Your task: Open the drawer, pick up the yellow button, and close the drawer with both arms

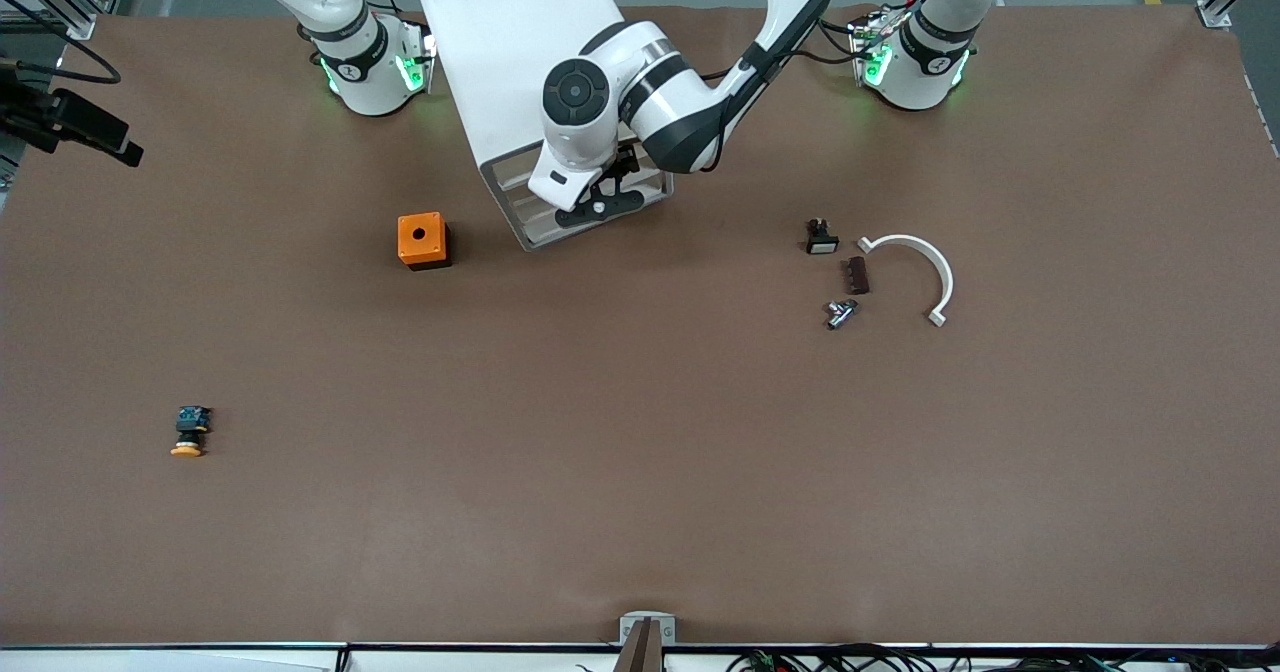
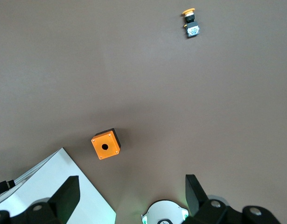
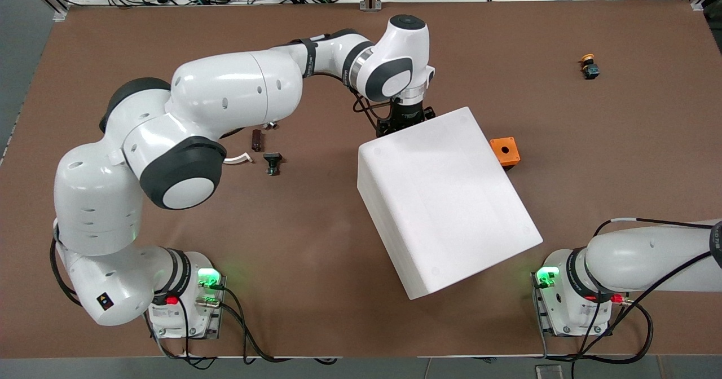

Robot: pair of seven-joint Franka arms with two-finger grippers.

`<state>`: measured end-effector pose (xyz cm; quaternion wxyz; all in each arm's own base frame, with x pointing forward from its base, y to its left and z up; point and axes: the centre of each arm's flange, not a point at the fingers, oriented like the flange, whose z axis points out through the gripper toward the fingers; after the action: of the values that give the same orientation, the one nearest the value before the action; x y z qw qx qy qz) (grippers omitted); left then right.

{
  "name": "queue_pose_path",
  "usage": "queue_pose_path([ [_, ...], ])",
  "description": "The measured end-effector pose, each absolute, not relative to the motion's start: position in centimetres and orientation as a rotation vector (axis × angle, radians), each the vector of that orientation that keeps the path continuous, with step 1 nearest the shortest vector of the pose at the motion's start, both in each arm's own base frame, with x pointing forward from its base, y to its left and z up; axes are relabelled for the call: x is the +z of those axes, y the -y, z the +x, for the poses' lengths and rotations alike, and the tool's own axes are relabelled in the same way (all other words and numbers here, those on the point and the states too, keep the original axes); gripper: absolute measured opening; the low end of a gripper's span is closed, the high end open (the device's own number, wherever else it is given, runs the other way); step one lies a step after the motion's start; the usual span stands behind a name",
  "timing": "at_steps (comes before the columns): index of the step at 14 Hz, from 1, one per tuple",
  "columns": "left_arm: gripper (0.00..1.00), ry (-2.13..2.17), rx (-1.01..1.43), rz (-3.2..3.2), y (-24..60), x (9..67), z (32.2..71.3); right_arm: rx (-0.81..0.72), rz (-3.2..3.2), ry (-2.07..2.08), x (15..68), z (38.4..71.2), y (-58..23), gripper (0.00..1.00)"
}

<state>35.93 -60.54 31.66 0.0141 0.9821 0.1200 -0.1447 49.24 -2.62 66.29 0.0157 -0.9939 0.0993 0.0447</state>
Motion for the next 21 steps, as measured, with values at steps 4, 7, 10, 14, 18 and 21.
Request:
queue_pose_path([
  [4, 1.0, -0.412, -0.441, 3.05, 59.7, 31.7, 37.5, 0.097, -3.091, -0.305, 66.5, 48.7, 2.6, 1.0],
  [7, 1.0, -0.5, -0.358, 3.031, 56.7, 33.2, 42.6, 0.05, -3.112, -0.294, 66.6, 49.1, 2.7, 1.0],
  [10, 1.0, -0.602, -0.214, 3.006, 51.8, 36.7, 48.7, 0.02, -3.127, -0.209, 66.8, 49.3, 3.1, 1.0],
  [14, 1.0, -0.82, -0.085, 2.901, 40.8, 42.4, 57.7, 0.014, -3.128, -0.189, 66.8, 49.3, 3.6, 1.0],
  [18, 1.0, -0.856, -0.004, 2.862, 28.0, 46.4, 63.9, -0.003, -3.129, -0.167, 66.9, 49.4, 3.6, 1.0],
  [21, 1.0, -0.817, 0.006, 2.883, 20.9, 48.9, 65.2, -0.008, -3.13, -0.152, 66.9, 49.5, 3.6, 1.0],
])
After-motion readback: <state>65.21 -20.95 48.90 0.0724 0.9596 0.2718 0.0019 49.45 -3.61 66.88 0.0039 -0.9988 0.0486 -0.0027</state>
